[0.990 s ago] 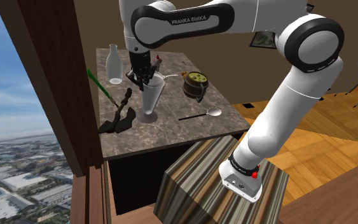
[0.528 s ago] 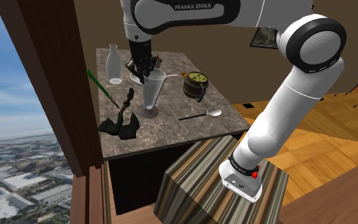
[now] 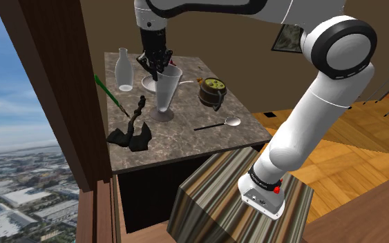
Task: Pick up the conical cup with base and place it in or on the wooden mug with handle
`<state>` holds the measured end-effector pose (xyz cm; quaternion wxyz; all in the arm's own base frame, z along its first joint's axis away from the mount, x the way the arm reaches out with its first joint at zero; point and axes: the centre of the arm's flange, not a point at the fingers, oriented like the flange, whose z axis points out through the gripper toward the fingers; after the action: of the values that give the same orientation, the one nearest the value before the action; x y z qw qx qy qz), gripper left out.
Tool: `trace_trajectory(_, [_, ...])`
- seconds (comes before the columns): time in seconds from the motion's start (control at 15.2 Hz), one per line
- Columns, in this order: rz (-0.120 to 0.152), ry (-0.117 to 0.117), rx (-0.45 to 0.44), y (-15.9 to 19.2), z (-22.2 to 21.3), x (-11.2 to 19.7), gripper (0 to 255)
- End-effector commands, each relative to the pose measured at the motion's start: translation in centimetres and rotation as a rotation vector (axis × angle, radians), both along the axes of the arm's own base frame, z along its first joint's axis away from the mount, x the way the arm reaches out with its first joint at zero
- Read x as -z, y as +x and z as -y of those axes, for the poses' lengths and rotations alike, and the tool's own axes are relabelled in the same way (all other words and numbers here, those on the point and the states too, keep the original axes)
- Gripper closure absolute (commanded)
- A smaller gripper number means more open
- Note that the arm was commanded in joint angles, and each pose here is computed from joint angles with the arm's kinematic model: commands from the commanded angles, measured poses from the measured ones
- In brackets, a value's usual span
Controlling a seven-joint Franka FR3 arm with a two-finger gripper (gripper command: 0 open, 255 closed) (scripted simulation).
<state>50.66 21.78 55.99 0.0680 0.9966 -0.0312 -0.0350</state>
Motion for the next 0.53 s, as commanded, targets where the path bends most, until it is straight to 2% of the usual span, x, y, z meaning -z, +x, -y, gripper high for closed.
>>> trace_trajectory(0.0, [0.000, 0.000, 0.000, 0.1, 0.0, -1.1, 255])
trace_trajectory(0.46, [0.000, 0.000, 0.000, 0.1, 0.0, -4.8, 255])
